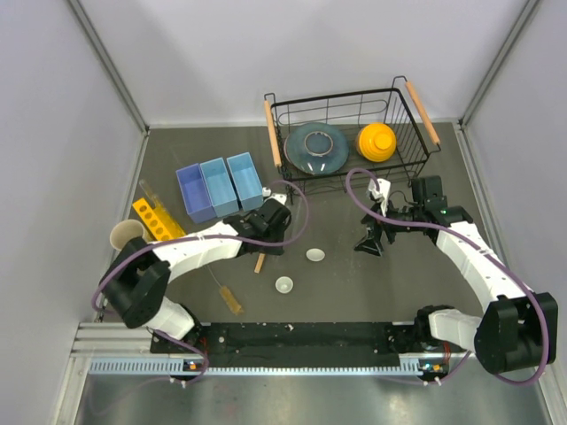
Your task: Organize the chemistry lab equipment
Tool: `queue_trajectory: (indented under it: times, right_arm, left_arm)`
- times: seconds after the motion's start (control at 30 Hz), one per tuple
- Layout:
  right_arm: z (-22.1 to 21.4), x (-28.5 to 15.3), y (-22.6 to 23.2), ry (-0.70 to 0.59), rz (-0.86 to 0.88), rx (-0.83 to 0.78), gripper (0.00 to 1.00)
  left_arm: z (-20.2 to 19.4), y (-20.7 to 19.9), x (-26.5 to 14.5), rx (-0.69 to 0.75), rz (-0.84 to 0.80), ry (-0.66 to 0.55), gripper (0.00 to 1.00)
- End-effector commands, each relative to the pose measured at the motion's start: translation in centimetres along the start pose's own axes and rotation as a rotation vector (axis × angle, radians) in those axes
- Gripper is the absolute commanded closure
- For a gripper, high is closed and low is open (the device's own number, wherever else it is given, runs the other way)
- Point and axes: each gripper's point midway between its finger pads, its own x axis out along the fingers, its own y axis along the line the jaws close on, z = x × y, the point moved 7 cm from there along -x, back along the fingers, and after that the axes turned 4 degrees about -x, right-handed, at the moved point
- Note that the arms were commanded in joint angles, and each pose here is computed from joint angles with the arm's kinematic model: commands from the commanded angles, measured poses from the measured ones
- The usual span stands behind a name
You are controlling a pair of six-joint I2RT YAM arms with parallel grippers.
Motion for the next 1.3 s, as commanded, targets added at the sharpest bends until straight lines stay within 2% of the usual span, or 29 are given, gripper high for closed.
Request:
queue_trajectory:
  times: [0.0,0.3,0.43,0.47,0.5,0.53,0.57,0.67,0.7,0.77,0.8,0.9,1.07,1.13,1.17,1.27]
  right_arm:
    - [0.8,-0.1,0.3,-0.068,0.042,-0.036,0.01]
    - [1.7,0.3,1.2,-0.144,0.156,0.026,0.01]
    - [2.1,0.8,1.6,-0.2,0.243,0.123,0.02]
    - [2.6,1.0,1.2,-0.23,0.244,0.104,0.02]
    - [2.4,1.0,1.6,-0.239,0.27,0.181,0.02]
    - [2.6,1.2,1.5,-0.253,0.271,0.191,0.02]
    - [3.1,1.3,0.9,-0.282,0.255,0.161,0.02]
    - [2.8,1.6,0.7,-0.287,0.188,0.312,0.02]
    - [3.0,1.9,-0.2,-0.317,0.095,0.356,0.02]
    - [3.2,1.9,-0.6,-0.345,0.034,0.406,0.02]
    - [3.4,2.0,-1.0,-0.372,-0.014,0.491,0.02]
    - [3.7,2.0,-1.2,-0.4,-0.038,0.586,0.03]
    - [3.9,2.1,-0.8,-0.432,-0.015,0.643,0.06]
    - [3.7,2.2,-0.9,-0.429,-0.017,0.66,0.13]
    - [3.8,2.2,-0.8,-0.425,-0.005,0.669,0.21]
    - [3.8,2.4,-0.8,-0.411,0.025,0.697,0.35]
  left_arm:
    - [0.1,-1.2,-1.9,-0.027,-0.141,-0.053,0.9]
    - [-0.4,-4.1,-4.9,0.001,-0.412,-0.079,0.91]
    - [0.4,-6.1,-5.9,-0.033,-0.538,-0.138,0.91]
    - [0.8,-6.9,-6.2,-0.04,-0.58,-0.169,0.91]
    - [1.0,-7.4,-6.3,-0.063,-0.6,-0.183,0.91]
    - [1.3,-7.8,-6.4,-0.073,-0.617,-0.198,0.91]
    - [1.7,-8.7,-6.8,-0.079,-0.66,-0.232,0.91]
    - [2.3,-10.4,-7.3,-0.108,-0.702,-0.274,0.91]
    - [2.8,-11.0,-7.3,-0.127,-0.722,-0.297,0.91]
    - [3.2,-11.9,-7.5,-0.145,-0.738,-0.324,0.91]
    - [3.4,-12.5,-7.4,-0.163,-0.756,-0.334,0.91]
    - [3.9,-13.8,-7.3,-0.188,-0.777,-0.343,0.91]
    - [4.2,-15.2,-7.0,-0.222,-0.78,-0.35,0.91]
    - [4.1,-15.4,-6.9,-0.228,-0.782,-0.351,0.91]
    - [4.1,-15.5,-6.9,-0.233,-0.783,-0.354,0.91]
    - [4.2,-15.7,-6.8,-0.248,-0.773,-0.357,0.91]
